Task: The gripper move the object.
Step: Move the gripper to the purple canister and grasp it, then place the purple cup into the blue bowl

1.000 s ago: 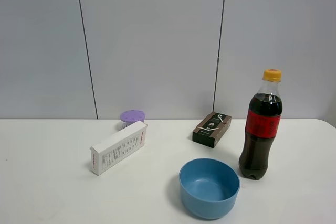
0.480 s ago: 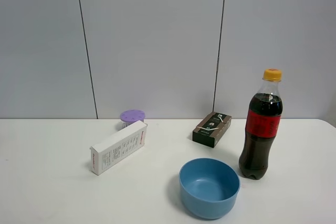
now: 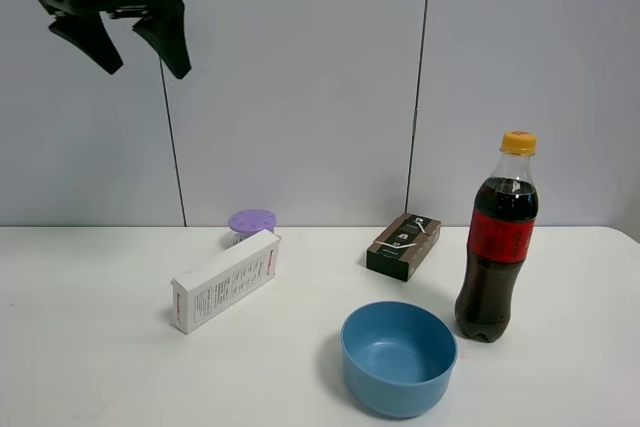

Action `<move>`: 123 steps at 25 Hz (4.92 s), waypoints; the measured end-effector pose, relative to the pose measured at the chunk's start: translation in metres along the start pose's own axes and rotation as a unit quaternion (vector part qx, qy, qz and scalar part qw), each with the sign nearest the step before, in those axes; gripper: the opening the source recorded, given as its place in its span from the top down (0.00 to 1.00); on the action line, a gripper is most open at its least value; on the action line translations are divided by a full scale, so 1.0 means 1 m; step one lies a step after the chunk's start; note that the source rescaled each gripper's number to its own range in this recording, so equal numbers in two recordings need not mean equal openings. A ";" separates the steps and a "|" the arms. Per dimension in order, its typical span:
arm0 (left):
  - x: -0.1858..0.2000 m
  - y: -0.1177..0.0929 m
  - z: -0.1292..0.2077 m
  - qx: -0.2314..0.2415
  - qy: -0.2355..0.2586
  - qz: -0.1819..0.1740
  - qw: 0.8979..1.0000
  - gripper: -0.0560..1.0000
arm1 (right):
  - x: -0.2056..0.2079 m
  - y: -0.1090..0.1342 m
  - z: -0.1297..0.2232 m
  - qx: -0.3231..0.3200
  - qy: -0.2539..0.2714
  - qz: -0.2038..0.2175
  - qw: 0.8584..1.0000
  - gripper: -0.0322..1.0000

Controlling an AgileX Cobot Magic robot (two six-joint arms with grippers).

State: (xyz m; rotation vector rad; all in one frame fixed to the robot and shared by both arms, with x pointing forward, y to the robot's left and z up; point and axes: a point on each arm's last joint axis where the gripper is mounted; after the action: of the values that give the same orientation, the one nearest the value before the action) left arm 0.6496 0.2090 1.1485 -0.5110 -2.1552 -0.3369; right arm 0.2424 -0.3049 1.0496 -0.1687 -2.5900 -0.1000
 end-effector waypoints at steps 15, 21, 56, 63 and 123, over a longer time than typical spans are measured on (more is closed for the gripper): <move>-0.143 -0.032 -0.040 0.097 0.009 0.052 0.994 0.00 | 0.000 0.000 0.000 0.000 0.000 0.000 1.000 0.00; -0.204 -0.028 -0.015 0.089 0.063 0.002 0.994 0.00 | 0.000 0.000 0.000 0.000 0.000 0.000 1.000 0.00; -0.280 -0.041 0.010 -0.013 0.051 -0.001 0.999 0.00 | 0.000 0.000 0.000 0.000 0.000 0.000 1.000 0.00; -0.280 -0.039 0.010 -0.030 0.053 -0.010 0.998 0.00 | 0.000 0.000 0.000 0.000 0.000 0.000 1.000 0.00; -0.287 -0.037 0.016 -0.096 0.067 -0.017 0.993 0.93 | 0.000 0.000 0.000 0.000 0.000 0.000 1.000 0.00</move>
State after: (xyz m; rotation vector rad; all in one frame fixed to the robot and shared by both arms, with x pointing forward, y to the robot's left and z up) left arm 0.7751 0.1152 0.9047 -0.5436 -2.0132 -0.5869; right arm 0.2424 -0.3049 1.0496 -0.1687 -2.5900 -0.1000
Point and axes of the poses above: a point on each arm's last joint axis where the gripper is mounted, x pointing back along that axis away from the gripper, y along the wrist's bending axis when the last joint is at zero, z = x × y, and after that the axes turned 5 degrees about -x, right-handed
